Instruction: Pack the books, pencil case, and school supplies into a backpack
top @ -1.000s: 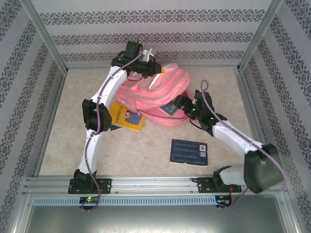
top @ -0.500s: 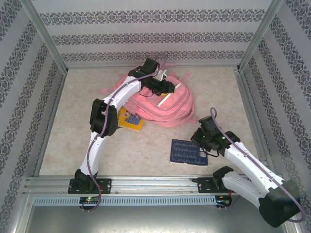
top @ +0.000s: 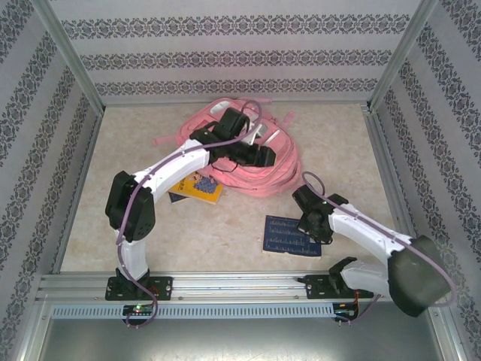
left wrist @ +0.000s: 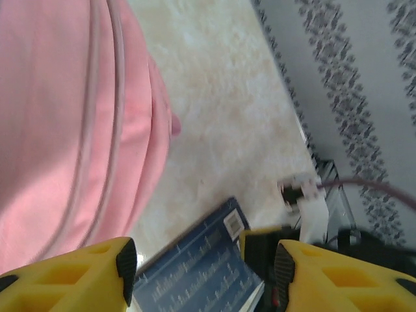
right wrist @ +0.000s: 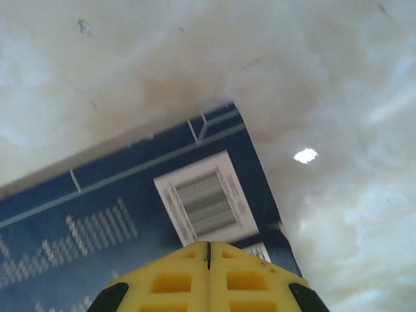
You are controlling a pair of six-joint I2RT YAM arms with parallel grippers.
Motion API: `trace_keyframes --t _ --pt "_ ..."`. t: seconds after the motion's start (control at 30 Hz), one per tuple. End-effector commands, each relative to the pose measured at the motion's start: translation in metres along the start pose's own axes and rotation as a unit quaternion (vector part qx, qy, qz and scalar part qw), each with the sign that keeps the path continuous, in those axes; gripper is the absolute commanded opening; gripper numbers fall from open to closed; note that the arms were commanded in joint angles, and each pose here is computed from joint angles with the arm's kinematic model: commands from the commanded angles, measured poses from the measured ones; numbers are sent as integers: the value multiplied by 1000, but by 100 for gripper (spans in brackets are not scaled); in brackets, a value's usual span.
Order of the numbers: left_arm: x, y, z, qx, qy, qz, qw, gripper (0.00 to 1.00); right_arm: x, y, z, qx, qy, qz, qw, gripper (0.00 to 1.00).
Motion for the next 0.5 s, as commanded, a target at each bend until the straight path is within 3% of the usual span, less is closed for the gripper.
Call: trace_keyframes --t 0.0,0.13,0.4,0.47 --pt "19 -10 7 -7 -4 7 1000 60 -19 -11 12 -11 18 -20 1000 0" --pt "50 -25 5 -10 -5 41 999 60 -36 -17 26 -39 13 -22 999 0" --pt "83 -58 8 1 18 81 997 59 -68 -1 90 -190 39 -30 980 0" --pt "90 -69 9 -1 20 91 996 58 -77 17 96 -210 50 -52 975 7"
Point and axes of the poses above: each hand's point on the last joint's axis, 136 mm out from that joint toward the fingers, its own y axis back along the fingers, its own z axis along the line the jaws close on, x = y × z, the point moved 1 cm from there along y, back along the fingers, and after that the axes turned 2 degrees about -y, right-handed, at the moved point
